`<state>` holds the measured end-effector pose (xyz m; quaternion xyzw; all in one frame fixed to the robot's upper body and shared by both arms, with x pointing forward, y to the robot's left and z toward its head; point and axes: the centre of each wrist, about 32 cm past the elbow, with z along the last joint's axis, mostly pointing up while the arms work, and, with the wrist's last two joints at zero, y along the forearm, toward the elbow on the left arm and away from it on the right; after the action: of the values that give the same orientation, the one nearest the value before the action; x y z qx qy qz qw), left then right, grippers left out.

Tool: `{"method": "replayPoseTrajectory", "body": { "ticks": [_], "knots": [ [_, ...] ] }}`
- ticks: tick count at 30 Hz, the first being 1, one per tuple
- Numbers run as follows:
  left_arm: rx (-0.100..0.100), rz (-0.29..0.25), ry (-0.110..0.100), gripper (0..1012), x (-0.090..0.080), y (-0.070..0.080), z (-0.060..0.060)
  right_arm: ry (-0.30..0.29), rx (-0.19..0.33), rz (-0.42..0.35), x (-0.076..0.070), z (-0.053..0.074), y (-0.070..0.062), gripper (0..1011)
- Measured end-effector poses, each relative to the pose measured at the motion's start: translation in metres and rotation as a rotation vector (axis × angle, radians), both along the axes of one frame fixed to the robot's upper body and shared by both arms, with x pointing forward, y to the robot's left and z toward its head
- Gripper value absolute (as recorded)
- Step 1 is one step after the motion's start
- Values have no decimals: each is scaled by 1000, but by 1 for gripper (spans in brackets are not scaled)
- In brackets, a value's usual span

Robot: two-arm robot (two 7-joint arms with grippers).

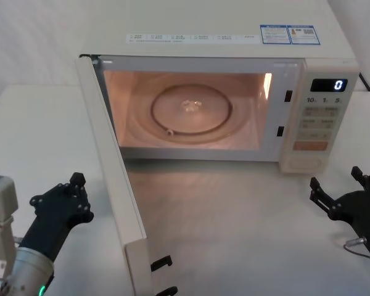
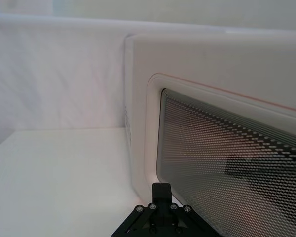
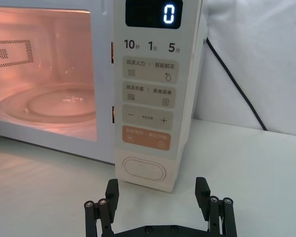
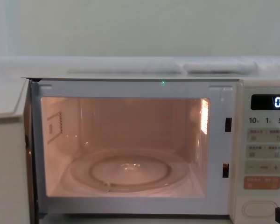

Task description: Press the button to open the microwave door with one hand; close the microwave door with the other hand.

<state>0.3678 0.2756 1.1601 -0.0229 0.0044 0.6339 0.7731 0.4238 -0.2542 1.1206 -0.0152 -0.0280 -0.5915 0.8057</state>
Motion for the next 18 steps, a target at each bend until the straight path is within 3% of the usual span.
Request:
{"method": "replayPoseTrajectory", "body": {
  "ticks": [9,18],
  "knots": [
    [4,-24,-40,0,-15,14,15,0,0,0,0,0,0,1002],
    [27,-68,-81,0,-26,32,34,0,0,0,0,0,0,1002]
  ]
}}
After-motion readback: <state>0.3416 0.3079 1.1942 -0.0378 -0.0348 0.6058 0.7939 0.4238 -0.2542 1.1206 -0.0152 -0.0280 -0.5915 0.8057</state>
